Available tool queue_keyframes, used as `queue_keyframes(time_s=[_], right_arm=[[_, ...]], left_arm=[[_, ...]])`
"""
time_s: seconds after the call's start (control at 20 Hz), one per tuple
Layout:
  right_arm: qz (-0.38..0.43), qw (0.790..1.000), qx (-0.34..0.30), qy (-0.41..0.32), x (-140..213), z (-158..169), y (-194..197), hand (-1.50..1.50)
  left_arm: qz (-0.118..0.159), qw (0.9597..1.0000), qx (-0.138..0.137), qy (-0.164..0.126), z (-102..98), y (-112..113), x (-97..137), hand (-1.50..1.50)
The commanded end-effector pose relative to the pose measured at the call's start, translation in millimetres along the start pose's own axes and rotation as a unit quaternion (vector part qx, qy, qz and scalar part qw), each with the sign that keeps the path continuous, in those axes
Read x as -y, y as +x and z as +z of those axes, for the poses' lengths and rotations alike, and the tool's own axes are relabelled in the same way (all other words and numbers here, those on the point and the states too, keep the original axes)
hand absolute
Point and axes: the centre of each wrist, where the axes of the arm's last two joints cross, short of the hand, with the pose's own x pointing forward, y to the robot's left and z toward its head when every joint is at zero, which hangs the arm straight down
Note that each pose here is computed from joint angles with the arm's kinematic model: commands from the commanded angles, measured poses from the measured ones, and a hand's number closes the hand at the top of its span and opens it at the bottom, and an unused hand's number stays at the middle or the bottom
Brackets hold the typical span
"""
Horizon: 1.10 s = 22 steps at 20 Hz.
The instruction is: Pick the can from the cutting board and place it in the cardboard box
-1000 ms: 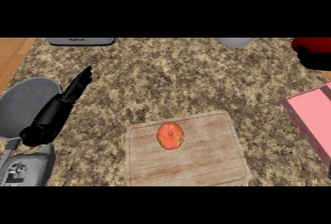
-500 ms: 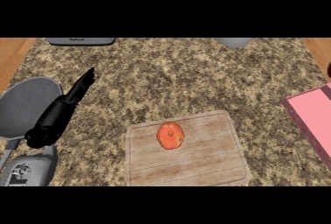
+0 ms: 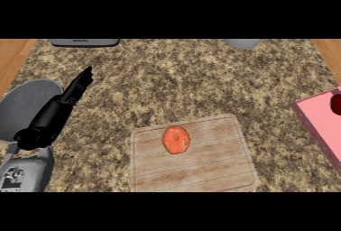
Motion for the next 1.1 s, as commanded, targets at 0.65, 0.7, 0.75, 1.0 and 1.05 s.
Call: queue_keyframes(time_s=[0.65,0.7,0.75,1.0,1.05], right_arm=[[-0.488,0.848,0.163,-0.127,6.8,-10.8,-31.8,-1.50],[-0.511,0.834,0.159,-0.139,21.2,-7.7,-43.0,-1.50],[-0.527,0.825,0.140,-0.149,-4.2,-10.7,-59.1,-1.50],[-0.552,0.805,0.099,-0.193,22.9,-3.7,-109.1,-1.50],[-0.545,0.805,0.109,-0.210,23.9,1.9,-122.6,-1.50]], left_arm=[[0.003,0.9999,-0.007,0.011,1.6,-6.1,-0.5,0.00],[0.004,0.9999,-0.013,0.006,7.3,-10.3,8.9,0.00],[-0.011,0.9999,0.000,0.011,-4.9,6.4,0.7,0.00],[0.007,1.0000,0.002,-0.004,3.5,-5.2,6.5,0.00],[0.002,1.0000,0.000,0.003,4.3,-3.8,-2.7,0.00]])
